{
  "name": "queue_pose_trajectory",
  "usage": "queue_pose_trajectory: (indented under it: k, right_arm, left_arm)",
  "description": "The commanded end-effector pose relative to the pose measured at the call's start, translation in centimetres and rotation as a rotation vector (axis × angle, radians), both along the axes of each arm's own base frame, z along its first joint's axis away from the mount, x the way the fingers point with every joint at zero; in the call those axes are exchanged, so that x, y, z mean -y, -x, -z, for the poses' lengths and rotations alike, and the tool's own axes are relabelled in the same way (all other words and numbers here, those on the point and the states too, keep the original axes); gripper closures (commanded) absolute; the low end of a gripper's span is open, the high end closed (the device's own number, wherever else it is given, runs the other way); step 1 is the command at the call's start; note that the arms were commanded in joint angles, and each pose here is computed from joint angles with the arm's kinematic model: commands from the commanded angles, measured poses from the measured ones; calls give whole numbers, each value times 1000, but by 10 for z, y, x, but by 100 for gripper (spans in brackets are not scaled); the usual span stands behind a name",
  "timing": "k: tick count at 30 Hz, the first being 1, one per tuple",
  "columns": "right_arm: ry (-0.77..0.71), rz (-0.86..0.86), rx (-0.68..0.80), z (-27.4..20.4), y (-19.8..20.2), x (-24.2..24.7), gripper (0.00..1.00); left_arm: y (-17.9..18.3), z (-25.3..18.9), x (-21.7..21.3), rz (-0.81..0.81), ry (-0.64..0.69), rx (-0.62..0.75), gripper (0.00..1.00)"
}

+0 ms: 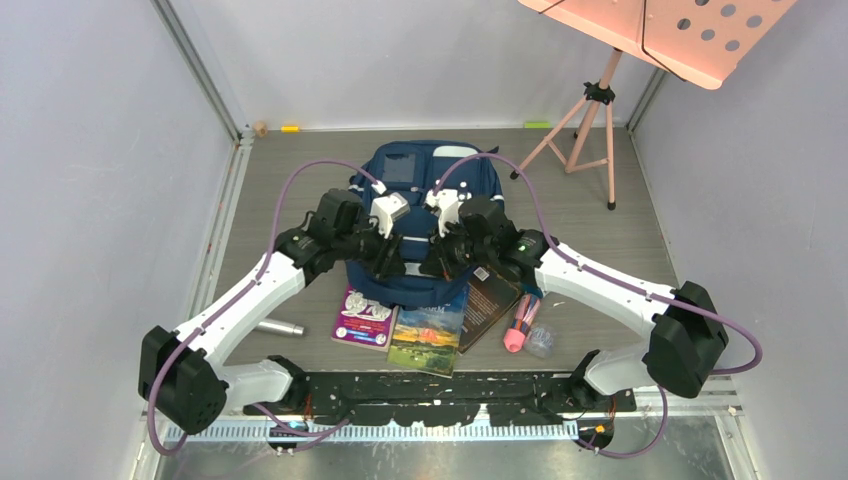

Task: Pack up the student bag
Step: Unzip the student bag at the center of the board.

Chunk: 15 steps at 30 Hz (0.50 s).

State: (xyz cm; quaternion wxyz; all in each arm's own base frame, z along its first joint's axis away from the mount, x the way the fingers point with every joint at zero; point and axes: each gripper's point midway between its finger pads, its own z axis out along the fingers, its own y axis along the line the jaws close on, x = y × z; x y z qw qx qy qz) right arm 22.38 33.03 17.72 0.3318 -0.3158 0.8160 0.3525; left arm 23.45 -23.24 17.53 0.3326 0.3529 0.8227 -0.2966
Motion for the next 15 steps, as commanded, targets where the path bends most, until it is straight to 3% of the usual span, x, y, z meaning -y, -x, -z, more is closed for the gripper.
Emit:
queue_pose_trajectory:
  k: [1, 5, 8, 13, 15]
  right_arm:
    - [-132, -31, 93, -53, -1, -10, 96]
    - [-120, -25, 87, -50, -1, -8, 96]
    - [-117, -7, 100, -52, -4, -6, 90]
    - [-120, 6, 112, -55, -6, -5, 59]
    - [-117, 5, 107, -54, -8, -7, 53]
  left_arm:
    - [-10, -23, 8, 8, 47, 72, 66]
    - [-11, -26, 7, -1, 49, 83, 99]
    - [-11, -34, 6, -8, 62, 109, 100]
    - [-7, -50, 5, -23, 120, 155, 100]
    - [-6, -53, 5, -22, 129, 165, 100]
